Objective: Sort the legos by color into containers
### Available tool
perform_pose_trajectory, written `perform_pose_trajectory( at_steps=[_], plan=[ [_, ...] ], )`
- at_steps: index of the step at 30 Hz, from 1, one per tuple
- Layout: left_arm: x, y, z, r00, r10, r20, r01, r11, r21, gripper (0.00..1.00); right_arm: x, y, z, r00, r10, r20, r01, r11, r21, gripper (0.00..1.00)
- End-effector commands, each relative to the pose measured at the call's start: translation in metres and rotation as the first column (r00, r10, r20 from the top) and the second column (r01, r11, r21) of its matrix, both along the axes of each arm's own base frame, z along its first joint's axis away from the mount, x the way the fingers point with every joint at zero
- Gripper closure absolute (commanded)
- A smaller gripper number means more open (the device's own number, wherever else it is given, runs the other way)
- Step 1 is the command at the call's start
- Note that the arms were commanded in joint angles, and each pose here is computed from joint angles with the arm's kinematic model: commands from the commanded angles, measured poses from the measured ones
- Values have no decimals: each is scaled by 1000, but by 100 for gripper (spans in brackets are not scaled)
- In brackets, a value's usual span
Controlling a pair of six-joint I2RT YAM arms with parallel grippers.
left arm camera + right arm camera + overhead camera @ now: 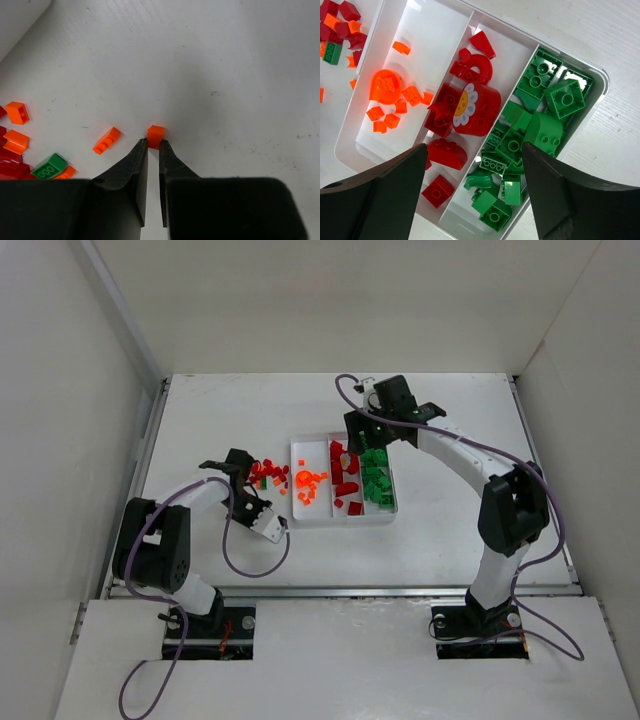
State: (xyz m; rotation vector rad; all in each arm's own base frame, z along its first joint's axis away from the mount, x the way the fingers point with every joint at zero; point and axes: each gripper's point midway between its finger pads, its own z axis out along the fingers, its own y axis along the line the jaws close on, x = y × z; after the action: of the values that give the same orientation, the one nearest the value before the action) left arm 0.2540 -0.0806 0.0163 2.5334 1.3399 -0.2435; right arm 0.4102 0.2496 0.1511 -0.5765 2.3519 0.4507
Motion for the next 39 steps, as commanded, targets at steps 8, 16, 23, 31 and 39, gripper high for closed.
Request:
perform_pose_trajectory(
  at_steps=[8,16,23,31,39],
  plan=[
    [-28,-30,38,983,106,-150,-132,976,-174,100,14,11,36,995,-15,97,12,999,32,17],
    [10,-87,111,968,193,-157,-245,850,-466,100,27,-19,57,975,-166,146,151,983,105,17],
    [35,-139,111,973,163,-161,-224,827,-515,100,19,-35,59,968,-198,152,192,980,56,17],
    [73,-149,114,960,262,-101,-275,809,-519,60,0,-53,54,964,-220,148,216,976,37,17],
    [76,-147,137,926,362,-111,-360,755,-548,0,-5,-57,64,961,-221,169,217,975,37,17]
  ],
)
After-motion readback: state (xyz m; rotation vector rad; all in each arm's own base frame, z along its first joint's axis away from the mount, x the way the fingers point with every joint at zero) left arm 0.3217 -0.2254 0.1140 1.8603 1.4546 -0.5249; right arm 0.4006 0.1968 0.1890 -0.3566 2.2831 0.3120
